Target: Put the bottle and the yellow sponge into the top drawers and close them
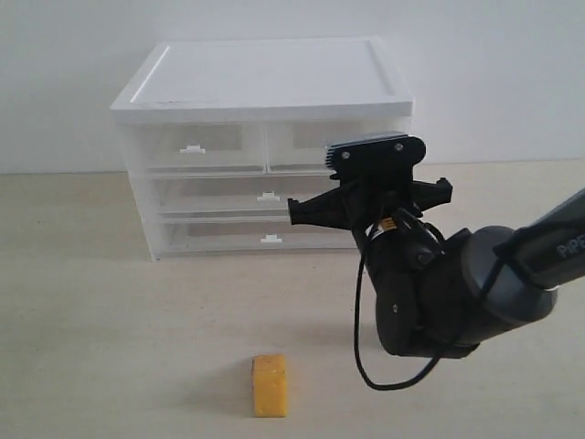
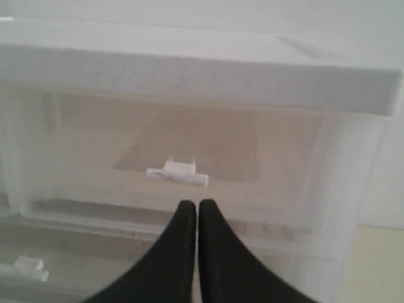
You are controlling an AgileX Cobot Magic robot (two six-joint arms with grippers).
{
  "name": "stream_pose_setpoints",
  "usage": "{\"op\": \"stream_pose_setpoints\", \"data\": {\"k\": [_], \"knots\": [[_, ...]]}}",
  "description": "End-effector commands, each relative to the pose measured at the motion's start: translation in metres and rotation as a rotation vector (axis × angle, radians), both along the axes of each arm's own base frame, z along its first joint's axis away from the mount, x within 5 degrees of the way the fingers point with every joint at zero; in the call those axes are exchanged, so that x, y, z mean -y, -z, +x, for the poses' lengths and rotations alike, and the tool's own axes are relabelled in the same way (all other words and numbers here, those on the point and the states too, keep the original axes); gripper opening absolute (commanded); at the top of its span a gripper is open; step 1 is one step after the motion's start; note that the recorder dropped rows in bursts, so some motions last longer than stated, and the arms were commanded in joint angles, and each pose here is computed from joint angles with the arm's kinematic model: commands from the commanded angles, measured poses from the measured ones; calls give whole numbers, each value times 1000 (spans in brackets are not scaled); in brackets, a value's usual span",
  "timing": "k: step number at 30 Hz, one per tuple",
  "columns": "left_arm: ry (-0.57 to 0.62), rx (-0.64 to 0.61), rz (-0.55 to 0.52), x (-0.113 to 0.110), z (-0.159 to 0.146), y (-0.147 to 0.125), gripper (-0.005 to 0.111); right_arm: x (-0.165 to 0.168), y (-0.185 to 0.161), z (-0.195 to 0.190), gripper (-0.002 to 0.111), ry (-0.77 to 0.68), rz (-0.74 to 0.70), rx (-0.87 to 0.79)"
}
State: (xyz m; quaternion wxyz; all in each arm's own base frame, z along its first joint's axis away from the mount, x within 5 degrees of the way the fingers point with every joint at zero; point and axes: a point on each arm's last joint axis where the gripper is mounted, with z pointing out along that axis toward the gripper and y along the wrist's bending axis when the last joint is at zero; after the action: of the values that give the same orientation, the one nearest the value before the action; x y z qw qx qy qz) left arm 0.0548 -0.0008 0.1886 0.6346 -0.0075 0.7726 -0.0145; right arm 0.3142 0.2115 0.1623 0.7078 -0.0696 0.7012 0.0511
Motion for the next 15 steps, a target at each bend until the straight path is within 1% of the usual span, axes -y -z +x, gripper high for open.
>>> {"op": "stream_pose_setpoints", "data": {"k": [1, 4, 7, 9, 12, 14, 15], "knots": [[-4, 5, -7, 0, 0, 0, 4, 14, -17, -15, 0, 11, 52, 38], [-4, 5, -7, 0, 0, 0, 4, 16, -21, -18, 0, 9, 56, 37], [-4, 5, -7, 0, 0, 0, 4, 13, -20, -18, 1, -30, 64, 37], [-4, 5, -7, 0, 0, 0, 4, 7, -21, -20, 9, -90, 78, 40], [-4, 5, -7, 0, 0, 0, 4, 5, -23, -20, 33, -110, 88, 59], [-4, 5, -7, 0, 0, 0, 4, 4, -23, -17, 56, -105, 91, 56], [-4, 5, -7, 0, 0, 0, 4, 3, -20, -15, 66, -103, 90, 49]]}}
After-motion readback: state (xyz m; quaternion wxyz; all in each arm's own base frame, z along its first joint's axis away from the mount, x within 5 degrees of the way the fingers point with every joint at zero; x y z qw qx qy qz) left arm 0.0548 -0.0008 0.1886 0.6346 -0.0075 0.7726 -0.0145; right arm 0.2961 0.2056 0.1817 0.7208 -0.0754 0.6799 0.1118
